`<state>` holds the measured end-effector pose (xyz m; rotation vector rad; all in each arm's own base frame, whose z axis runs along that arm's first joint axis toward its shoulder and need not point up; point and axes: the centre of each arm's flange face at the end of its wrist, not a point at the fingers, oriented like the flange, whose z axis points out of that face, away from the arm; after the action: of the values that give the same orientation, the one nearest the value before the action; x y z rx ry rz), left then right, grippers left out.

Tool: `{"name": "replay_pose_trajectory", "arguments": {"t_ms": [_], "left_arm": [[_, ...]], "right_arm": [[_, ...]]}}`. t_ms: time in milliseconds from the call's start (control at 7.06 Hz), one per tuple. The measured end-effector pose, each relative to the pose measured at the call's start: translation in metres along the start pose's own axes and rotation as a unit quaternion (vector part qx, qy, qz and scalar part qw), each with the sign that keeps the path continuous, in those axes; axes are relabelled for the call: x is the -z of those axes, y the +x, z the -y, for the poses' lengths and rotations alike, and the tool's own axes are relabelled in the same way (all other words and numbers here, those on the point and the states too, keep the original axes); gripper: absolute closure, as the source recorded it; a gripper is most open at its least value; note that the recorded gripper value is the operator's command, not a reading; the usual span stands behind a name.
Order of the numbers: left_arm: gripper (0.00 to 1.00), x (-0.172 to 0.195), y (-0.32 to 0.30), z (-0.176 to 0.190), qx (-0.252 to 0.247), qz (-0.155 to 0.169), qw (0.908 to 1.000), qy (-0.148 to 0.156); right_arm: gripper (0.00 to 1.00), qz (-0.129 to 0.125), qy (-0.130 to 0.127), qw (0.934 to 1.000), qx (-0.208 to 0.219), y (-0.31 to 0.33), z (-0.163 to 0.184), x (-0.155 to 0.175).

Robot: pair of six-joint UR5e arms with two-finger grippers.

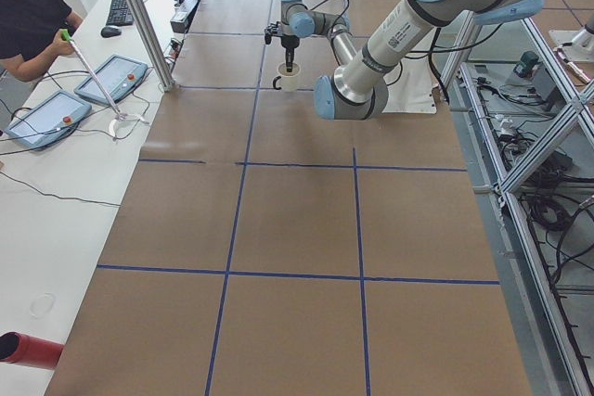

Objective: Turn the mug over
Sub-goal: 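Rotate the mug upright and lower it onto the table with the left gripper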

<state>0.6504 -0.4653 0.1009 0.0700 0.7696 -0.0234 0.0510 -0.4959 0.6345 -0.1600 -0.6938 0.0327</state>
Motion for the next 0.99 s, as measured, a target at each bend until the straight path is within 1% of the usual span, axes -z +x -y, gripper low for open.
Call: {"name": "replay_pose_trajectory", "arguments": {"t_ms": [142, 283, 425, 991], "left_arm": [[1.00, -0.003, 0.002, -0.004, -0.003, 0.001, 1.0000, 0.001], [0.85, -0.005, 0.002, -0.006, -0.006, 0.001, 1.0000, 0.001], [0.01, -0.007, 0.002, -0.009, -0.008, 0.002, 1.0000, 0.000], [0.00, -0.010, 0.001, -0.016, -0.012, 0.003, 0.9999, 0.005]], "right_arm": [[0.00, 0.000, 0.000, 1.0000, 0.000, 0.000, 0.000, 0.000], [0.00, 0.000, 0.000, 1.0000, 0.000, 0.000, 0.000, 0.000], [0.00, 0.000, 0.000, 1.0000, 0.000, 0.000, 0.000, 0.000], [0.00, 0.000, 0.000, 1.0000, 0.000, 0.000, 0.000, 0.000]]}}
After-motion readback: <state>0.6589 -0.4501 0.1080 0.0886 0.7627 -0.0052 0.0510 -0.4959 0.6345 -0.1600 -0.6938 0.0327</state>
